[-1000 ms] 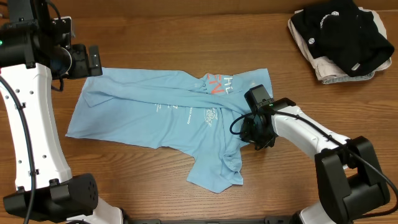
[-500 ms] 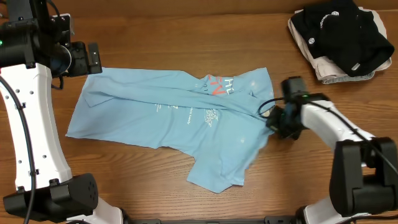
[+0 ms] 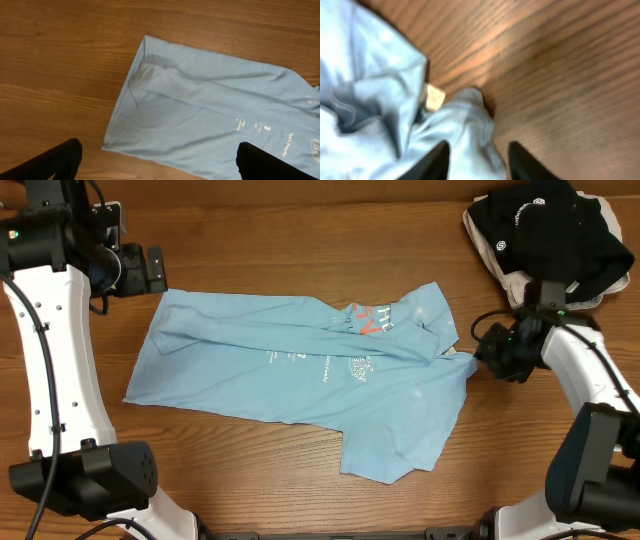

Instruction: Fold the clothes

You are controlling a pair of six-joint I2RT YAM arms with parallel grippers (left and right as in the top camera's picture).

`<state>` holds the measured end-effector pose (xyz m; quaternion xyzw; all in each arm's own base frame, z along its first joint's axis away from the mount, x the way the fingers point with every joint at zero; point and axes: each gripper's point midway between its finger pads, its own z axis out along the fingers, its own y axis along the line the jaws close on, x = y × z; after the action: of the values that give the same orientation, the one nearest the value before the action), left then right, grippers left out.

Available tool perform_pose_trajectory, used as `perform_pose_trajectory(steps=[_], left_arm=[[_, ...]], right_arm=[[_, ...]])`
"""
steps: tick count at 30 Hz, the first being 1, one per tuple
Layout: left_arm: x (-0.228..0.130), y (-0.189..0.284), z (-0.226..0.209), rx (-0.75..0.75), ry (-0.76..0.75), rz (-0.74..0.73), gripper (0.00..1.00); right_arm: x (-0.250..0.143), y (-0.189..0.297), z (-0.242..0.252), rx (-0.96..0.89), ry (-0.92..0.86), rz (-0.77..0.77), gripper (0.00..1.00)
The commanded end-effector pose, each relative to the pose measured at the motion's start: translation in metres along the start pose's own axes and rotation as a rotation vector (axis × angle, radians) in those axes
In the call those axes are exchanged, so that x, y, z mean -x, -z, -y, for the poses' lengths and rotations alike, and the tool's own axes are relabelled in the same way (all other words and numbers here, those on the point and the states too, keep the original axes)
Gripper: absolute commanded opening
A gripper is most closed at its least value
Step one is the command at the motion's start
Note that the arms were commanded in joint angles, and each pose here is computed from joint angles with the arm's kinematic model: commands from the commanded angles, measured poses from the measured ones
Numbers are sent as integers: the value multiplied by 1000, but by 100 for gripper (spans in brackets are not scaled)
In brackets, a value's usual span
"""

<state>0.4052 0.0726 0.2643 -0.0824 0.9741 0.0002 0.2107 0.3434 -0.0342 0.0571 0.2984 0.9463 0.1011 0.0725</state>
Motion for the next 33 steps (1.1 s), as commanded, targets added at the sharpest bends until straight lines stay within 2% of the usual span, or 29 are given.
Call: perform_pose_trajectory(steps=[1, 4, 8, 14, 15, 17, 21, 27, 33], left_arm=[[5, 6, 5, -9, -46, 26, 100], [-1, 20, 3, 0, 25, 10, 100], [-21, 37, -7, 63, 132, -47, 98], [-51, 49, -23, 177, 279, -121, 98], [-55, 49, -25, 194, 300, -125, 98], [-64, 49, -44, 322, 428, -121, 98], [-86, 38, -71, 510, 609, -128, 100], [-109, -19, -84, 559, 635, -194, 100], [-141, -77, -102, 495, 753, -251, 97]], right_arm=[[17, 36, -23, 57, 67, 57, 47], [17, 83, -39, 88, 98, 115, 51], [-5, 143, -60, 141, 120, 194, 56], [-55, 172, -49, 10, 92, 231, 58], [-62, 172, -48, -11, 90, 224, 57], [-78, 170, -48, -47, 107, 192, 58], [-103, 151, -51, -77, 134, 121, 64], [-128, 112, -45, -112, 135, 35, 66], [-149, 75, -45, -76, 150, -54, 66]])
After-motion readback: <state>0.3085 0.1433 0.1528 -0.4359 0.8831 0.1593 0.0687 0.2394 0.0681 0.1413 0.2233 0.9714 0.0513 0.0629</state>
